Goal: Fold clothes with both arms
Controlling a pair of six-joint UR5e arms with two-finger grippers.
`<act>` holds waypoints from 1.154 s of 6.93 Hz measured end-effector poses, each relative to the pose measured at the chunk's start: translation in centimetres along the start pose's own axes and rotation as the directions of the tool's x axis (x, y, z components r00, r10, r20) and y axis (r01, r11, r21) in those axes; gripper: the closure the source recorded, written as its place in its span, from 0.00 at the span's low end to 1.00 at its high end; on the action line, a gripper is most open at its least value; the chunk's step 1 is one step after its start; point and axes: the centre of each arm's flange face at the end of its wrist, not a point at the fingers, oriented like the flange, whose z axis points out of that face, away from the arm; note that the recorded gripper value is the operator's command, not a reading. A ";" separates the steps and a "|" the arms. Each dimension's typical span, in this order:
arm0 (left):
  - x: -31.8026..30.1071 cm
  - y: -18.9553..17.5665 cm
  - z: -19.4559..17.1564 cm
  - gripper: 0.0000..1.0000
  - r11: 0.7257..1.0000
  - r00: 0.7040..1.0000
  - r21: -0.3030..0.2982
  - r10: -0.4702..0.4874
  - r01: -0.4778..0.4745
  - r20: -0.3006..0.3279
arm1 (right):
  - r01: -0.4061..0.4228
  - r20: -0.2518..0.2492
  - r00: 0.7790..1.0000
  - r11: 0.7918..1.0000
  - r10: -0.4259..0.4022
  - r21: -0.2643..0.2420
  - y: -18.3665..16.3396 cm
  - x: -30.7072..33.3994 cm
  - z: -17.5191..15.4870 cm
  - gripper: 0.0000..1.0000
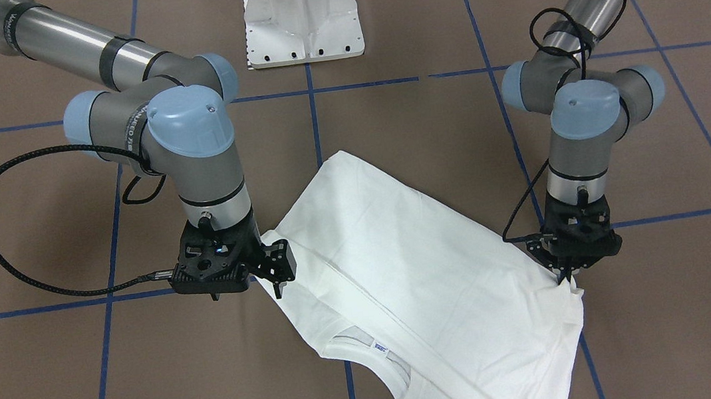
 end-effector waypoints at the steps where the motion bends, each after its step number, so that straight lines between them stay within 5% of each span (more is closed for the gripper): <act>1: -0.1 -2.3 1.4 1.00 1.000 1.000 0.022 -0.010 0.009 0.018 | -0.010 0.002 1.000 1.000 0.010 0.000 1.2 -0.7 0.2 0.00; 2: -0.6 -4.1 2.7 0.04 0.999 0.999 0.041 -0.021 0.020 0.028 | -0.017 0.004 1.000 1.000 0.017 0.003 2.7 -1.5 0.6 0.00; 5: -2.1 -6.9 2.2 0.00 0.994 0.999 0.107 -0.006 0.011 -0.046 | -0.074 0.060 0.996 0.997 0.073 0.012 7.3 -2.3 2.5 0.17; 8: -3.6 -6.0 1.2 0.00 0.995 0.994 0.095 0.000 0.011 -0.110 | -0.202 0.049 0.978 0.979 0.202 0.001 11.6 -2.6 4.4 0.22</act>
